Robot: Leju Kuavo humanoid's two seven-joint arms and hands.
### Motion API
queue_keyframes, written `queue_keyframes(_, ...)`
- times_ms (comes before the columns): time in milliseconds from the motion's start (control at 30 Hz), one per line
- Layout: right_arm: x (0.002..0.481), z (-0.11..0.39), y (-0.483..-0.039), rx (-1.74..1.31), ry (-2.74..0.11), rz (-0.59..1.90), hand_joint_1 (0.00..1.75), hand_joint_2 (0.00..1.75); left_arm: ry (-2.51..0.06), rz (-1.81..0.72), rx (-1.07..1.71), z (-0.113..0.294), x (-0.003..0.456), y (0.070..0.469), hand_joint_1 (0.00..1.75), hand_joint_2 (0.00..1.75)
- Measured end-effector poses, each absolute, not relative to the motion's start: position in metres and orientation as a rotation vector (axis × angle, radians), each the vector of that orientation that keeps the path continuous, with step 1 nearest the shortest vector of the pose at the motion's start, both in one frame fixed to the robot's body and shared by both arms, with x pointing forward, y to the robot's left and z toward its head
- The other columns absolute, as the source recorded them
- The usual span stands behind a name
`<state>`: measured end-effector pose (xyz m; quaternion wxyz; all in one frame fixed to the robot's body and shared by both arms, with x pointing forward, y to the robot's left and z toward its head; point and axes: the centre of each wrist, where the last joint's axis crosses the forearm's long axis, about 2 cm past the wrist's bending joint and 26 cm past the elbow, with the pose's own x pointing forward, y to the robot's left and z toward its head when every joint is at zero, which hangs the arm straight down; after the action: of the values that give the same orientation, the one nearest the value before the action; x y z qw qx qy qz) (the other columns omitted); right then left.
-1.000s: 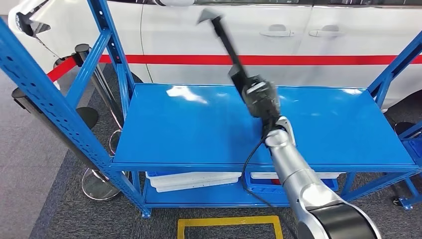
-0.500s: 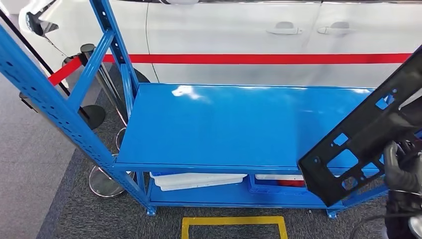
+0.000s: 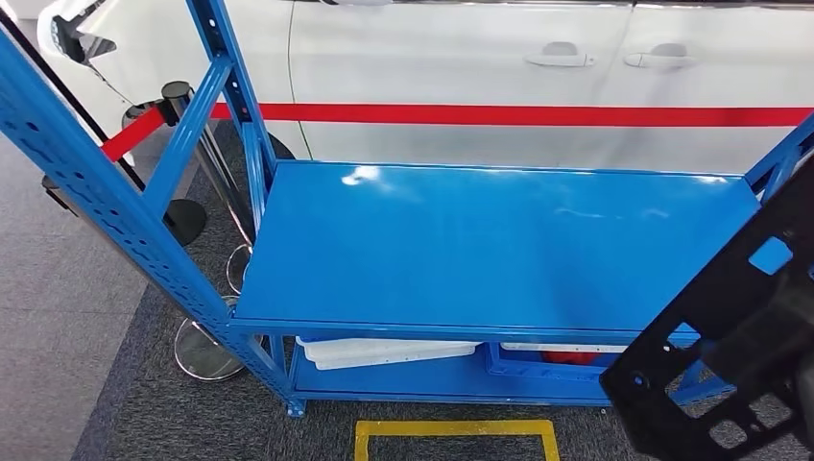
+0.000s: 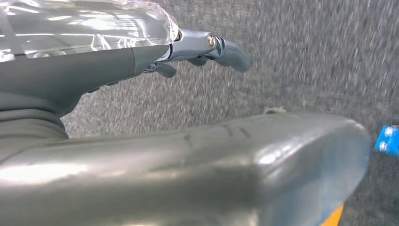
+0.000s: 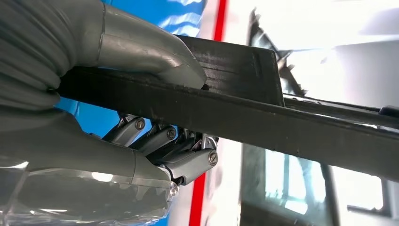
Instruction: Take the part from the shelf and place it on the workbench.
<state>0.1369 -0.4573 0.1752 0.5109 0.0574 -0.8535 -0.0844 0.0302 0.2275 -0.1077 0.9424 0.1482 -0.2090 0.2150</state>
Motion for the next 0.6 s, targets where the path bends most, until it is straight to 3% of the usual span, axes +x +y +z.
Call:
queue_keyframes(133, 0.110, 0.168, -0.442, 0.181, -2.106, -0.174, 1.75, 1.75, -0.423, 0.454, 0.308, -0.108, 0.027, 0.228, 0.00, 0.00)
queue_keyframes(300, 0.116, 0.144, -0.378, 0.278, -2.217, -0.068, 1.75, 1.75, -0.421, 0.467, 0.286, -0.108, 0.031, 0.229, 0.00, 0.00)
queue_keyframes(600, 0.137, 0.145, -0.325, 0.347, -2.322, -0.252, 1.75, 1.75, -0.413, 0.459, 0.260, -0.108, 0.036, 0.235, 0.00, 0.00)
